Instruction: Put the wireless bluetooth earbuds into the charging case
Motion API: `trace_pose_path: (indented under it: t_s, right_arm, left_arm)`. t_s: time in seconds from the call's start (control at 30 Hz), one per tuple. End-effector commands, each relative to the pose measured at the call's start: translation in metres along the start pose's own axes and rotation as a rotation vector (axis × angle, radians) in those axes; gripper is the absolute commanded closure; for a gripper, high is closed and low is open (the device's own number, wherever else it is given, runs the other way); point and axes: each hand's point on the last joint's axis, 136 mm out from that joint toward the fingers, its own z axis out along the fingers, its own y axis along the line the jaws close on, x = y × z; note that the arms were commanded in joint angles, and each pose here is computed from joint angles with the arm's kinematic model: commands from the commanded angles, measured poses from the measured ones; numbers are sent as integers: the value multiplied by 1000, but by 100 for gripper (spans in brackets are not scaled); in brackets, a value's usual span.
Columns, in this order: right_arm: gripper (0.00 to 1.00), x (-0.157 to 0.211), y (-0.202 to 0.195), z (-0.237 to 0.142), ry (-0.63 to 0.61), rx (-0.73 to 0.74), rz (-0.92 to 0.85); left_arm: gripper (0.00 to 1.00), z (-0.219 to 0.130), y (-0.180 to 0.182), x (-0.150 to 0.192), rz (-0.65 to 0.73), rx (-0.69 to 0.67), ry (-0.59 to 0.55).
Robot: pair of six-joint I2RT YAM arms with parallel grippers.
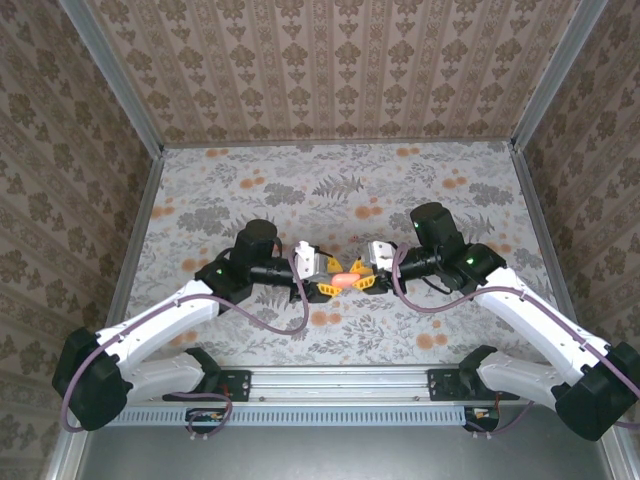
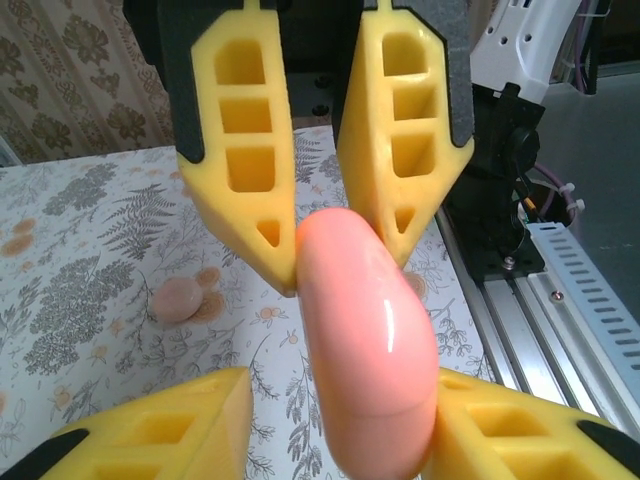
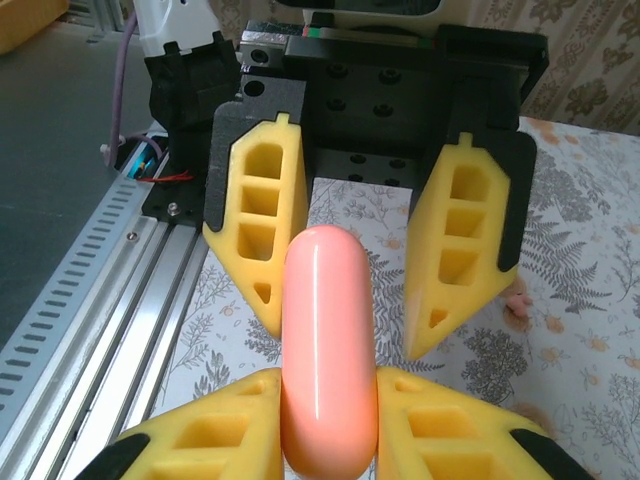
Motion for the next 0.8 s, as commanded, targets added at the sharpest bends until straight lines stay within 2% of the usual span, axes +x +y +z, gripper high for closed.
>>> trace_pose_path:
  t_s: [0.0, 0.2, 0.4, 0.53, 0.77]
  right_arm:
    - [77, -5, 6, 3, -40, -35, 4]
    - [77, -4, 6, 4, -40, -35, 6]
    - [77, 0, 5, 6, -31, -25, 8]
    - [77, 0, 4, 7, -37, -20, 12]
    - [77, 1, 4, 7, -32, -14, 11]
  left_arm:
    - [59, 1, -1, -5, 0, 2, -27]
    - [68, 1, -1, -5, -2, 3, -25]
    - [62, 0, -1, -9, 1, 0, -41]
    - [63, 0, 1, -10, -1, -11, -40]
    - [77, 1, 2, -10, -9, -6, -41]
